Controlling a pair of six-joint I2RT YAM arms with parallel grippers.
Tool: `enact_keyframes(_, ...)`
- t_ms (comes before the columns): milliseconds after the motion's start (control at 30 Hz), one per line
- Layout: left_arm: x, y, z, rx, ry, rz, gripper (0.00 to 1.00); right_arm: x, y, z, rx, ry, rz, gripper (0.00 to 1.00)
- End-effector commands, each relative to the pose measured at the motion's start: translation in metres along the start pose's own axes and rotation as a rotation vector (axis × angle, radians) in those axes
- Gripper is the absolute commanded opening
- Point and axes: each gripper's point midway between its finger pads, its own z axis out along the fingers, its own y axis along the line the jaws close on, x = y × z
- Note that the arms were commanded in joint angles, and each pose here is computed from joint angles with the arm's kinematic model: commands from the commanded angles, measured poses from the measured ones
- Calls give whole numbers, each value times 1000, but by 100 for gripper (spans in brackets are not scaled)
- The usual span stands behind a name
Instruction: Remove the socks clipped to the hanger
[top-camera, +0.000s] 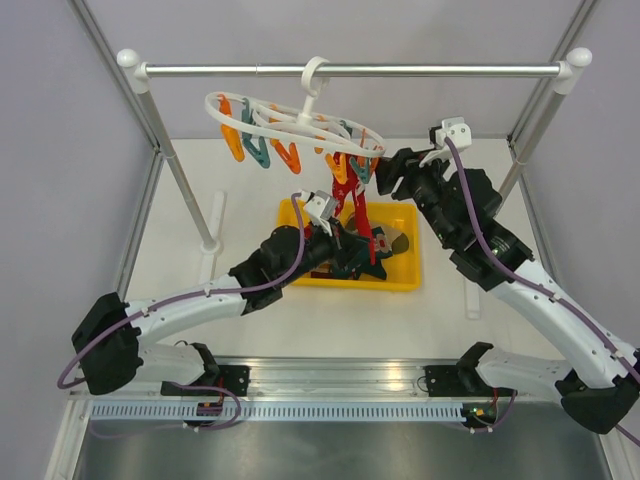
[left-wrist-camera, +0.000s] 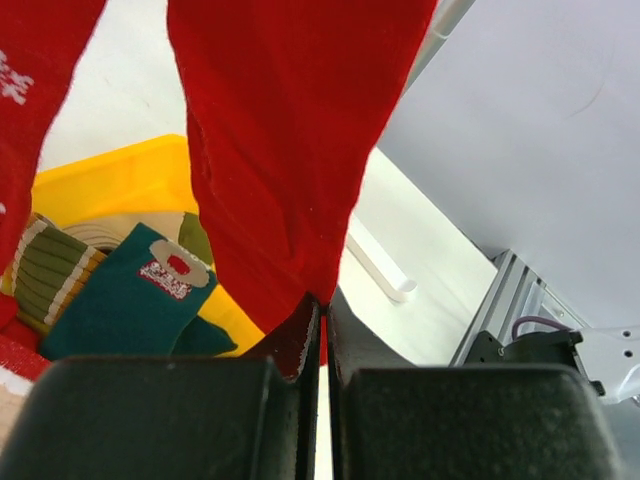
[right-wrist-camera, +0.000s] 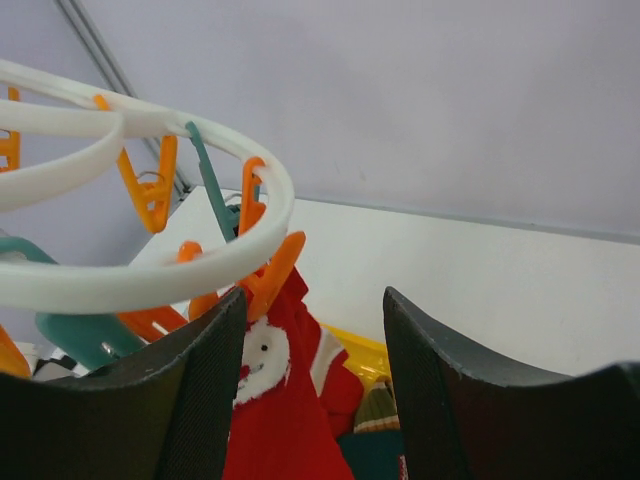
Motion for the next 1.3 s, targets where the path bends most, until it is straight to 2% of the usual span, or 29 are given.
enact_keyframes(0, -4, -7, 7, 6, -5, -29, 2, -27, 17, 5, -68, -62, 41, 61)
enact_keyframes(633, 8, 30, 28, -241, 5, -55, 2, -16, 16, 10, -50, -54, 111, 61)
enact_keyframes(967, 17, 24, 35, -271, 21, -39, 2, -15, 21, 24, -49, -45, 119, 61)
enact_keyframes(1267, 9, 24, 38, -294, 12, -29, 2, -9, 30, 26, -89, -50, 148, 62)
